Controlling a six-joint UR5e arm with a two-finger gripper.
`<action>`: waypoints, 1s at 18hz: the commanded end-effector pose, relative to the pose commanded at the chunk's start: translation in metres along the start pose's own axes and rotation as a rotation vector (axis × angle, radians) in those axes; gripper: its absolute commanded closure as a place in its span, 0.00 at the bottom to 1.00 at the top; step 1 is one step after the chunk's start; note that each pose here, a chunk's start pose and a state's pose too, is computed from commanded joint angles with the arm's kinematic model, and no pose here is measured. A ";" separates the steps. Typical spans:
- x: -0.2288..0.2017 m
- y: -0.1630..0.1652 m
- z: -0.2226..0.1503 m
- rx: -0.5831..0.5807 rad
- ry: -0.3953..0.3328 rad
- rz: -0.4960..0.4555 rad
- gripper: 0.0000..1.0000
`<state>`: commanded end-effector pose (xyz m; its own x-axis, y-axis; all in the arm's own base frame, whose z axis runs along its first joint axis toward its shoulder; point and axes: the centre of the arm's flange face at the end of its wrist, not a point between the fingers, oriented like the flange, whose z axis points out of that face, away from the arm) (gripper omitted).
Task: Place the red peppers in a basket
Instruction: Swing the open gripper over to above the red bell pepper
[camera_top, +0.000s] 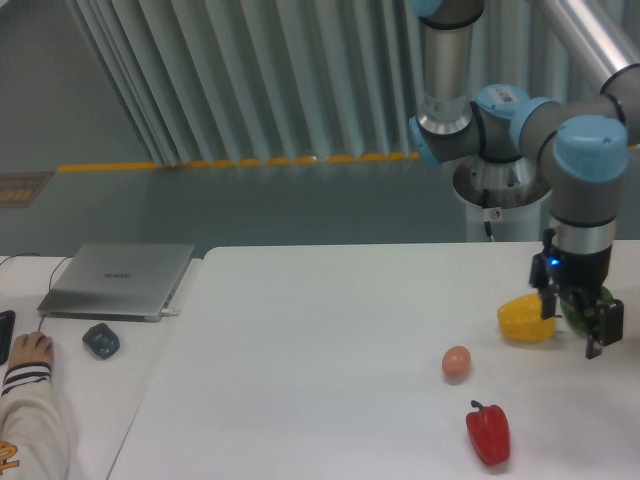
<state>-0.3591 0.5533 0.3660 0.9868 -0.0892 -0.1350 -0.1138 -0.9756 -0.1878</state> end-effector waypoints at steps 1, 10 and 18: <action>0.003 -0.007 0.005 0.002 -0.019 -0.023 0.00; 0.017 -0.023 0.032 -0.042 -0.038 -0.202 0.00; 0.061 -0.053 0.057 -0.060 -0.004 -0.221 0.00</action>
<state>-0.2989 0.6114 0.3124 0.9865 0.1290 -0.1010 0.1125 -0.9815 -0.1548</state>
